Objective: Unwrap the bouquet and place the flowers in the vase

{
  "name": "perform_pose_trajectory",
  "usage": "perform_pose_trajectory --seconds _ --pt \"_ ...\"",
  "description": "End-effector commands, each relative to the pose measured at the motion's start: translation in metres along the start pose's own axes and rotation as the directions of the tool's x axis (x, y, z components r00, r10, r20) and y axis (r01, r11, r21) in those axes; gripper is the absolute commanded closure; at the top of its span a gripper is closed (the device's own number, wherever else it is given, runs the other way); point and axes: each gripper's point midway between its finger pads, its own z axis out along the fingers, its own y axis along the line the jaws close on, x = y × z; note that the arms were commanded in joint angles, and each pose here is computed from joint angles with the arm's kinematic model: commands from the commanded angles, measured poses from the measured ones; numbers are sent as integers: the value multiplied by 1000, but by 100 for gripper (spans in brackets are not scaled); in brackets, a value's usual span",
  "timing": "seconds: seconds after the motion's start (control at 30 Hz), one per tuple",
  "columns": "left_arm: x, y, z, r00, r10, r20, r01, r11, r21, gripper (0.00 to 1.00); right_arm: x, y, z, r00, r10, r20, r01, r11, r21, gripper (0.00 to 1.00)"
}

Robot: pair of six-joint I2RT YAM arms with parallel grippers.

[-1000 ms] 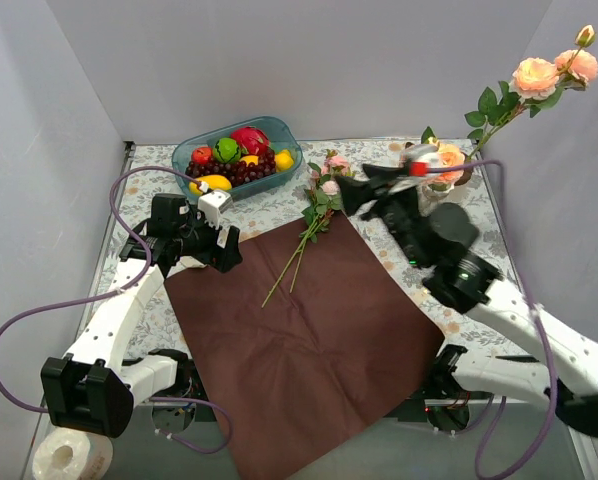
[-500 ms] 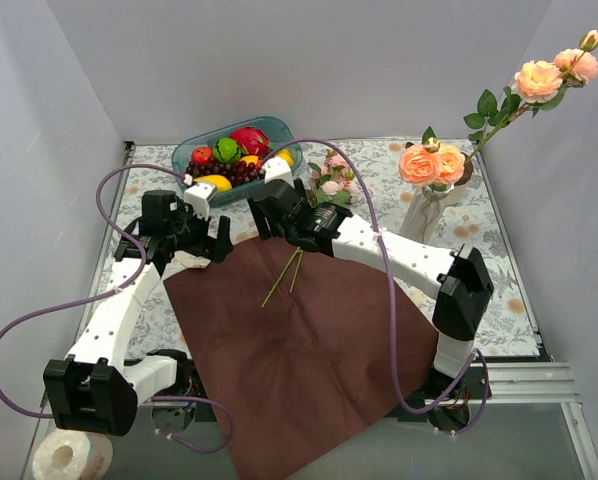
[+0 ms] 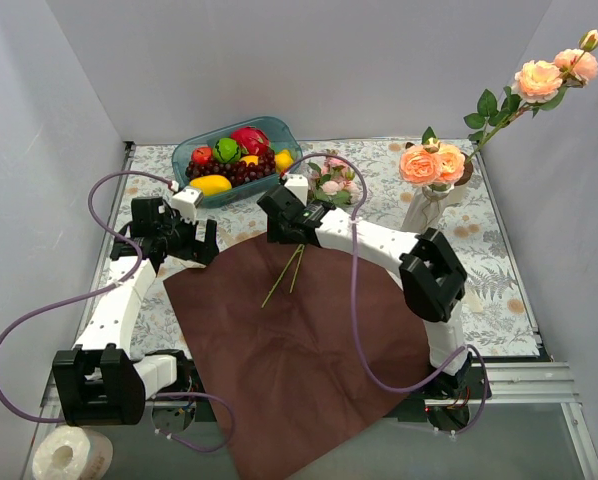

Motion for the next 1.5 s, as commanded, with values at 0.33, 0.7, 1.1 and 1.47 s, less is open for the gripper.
perform_pose_trajectory --seconds 0.33,0.7,1.1,1.47 --pt "11 -2 5 999 27 -20 -26 999 44 2 28 -9 31 969 226 -103 -216 971 99 49" --pt "14 -2 4 999 46 -20 -45 998 46 2 46 -12 37 951 280 -135 -267 958 105 48" --pt "13 -2 5 999 45 -21 -44 998 54 2 48 -18 54 933 332 -138 -319 942 109 49" --pt "11 -1 5 998 55 -23 -54 997 52 2 57 -24 68 925 347 -157 -326 934 143 50"
